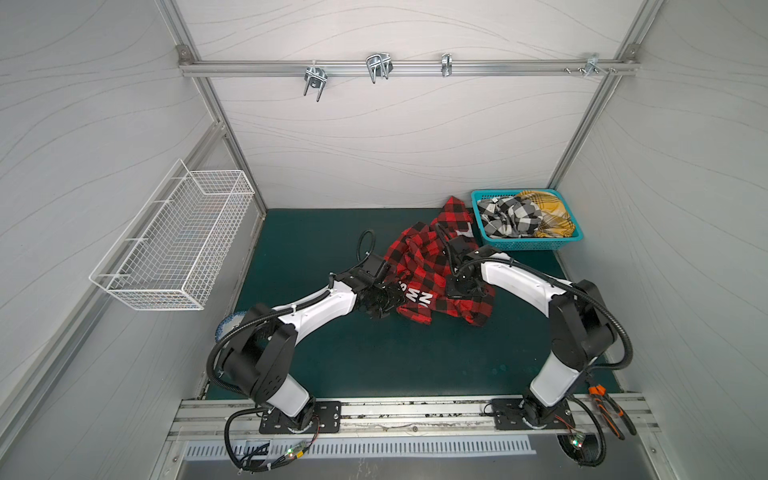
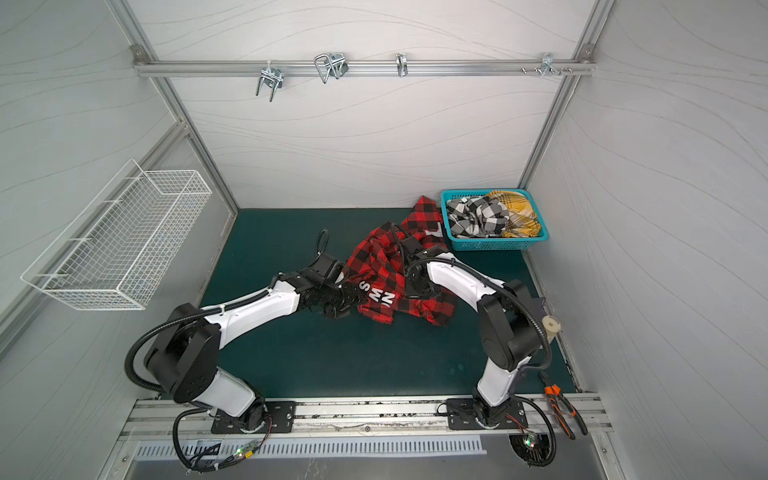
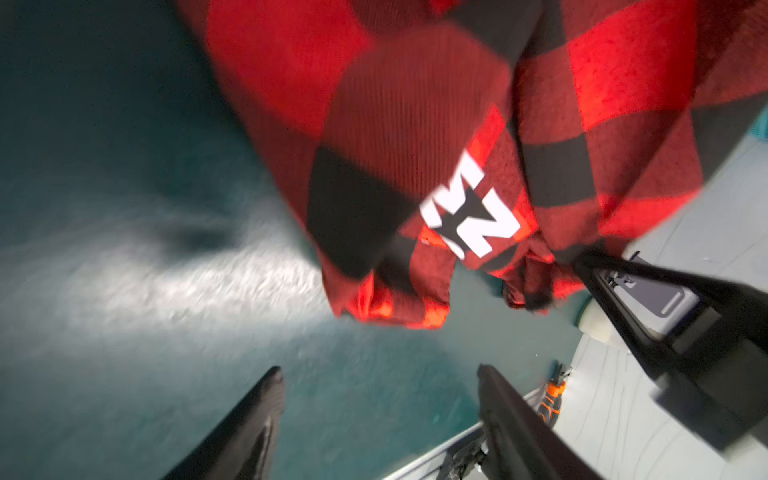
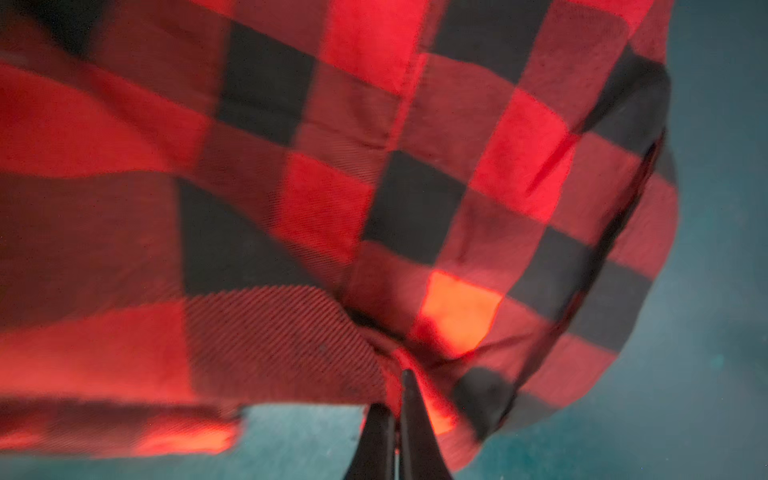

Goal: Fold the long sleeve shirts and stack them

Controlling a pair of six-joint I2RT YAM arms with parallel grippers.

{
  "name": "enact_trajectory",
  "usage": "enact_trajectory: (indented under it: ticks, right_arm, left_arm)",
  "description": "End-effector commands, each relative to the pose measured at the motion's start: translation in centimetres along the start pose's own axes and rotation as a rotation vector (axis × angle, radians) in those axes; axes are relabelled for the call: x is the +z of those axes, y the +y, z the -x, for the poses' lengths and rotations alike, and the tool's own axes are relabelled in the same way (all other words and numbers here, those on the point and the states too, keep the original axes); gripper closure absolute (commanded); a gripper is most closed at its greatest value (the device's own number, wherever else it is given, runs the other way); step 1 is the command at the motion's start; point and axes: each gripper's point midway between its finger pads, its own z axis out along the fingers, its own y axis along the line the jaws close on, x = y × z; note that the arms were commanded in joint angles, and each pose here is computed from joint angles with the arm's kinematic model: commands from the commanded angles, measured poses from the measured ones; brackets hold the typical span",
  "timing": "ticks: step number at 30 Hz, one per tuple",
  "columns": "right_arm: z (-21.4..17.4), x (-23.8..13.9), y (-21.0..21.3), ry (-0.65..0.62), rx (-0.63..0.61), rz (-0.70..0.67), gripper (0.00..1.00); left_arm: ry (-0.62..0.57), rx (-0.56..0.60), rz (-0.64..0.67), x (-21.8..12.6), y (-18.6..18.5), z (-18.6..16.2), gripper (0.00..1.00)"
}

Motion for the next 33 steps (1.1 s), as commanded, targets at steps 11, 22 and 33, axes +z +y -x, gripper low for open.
enact_trajectory:
  ticks: [11,22,33]
  right_arm:
    - [-0.9,-2.0,1.5,0.011,0.020,0.118,0.99]
    - [-0.6,-3.5,0.8,-0.005,0.053,0.145,0.99]
    - [10.7,-13.9,-3.3,-0.226,0.172,0.394,1.00]
  left_arm:
    - [0.067,-0.014,0.135,4.0,0.0,-1.7,0.38]
    - [0.012,0.058,0.205,3.1,-0.3,-0.2,1.00]
    - [-0.726,0.332,0.525,-26.3,-1.7,14.5,1.00]
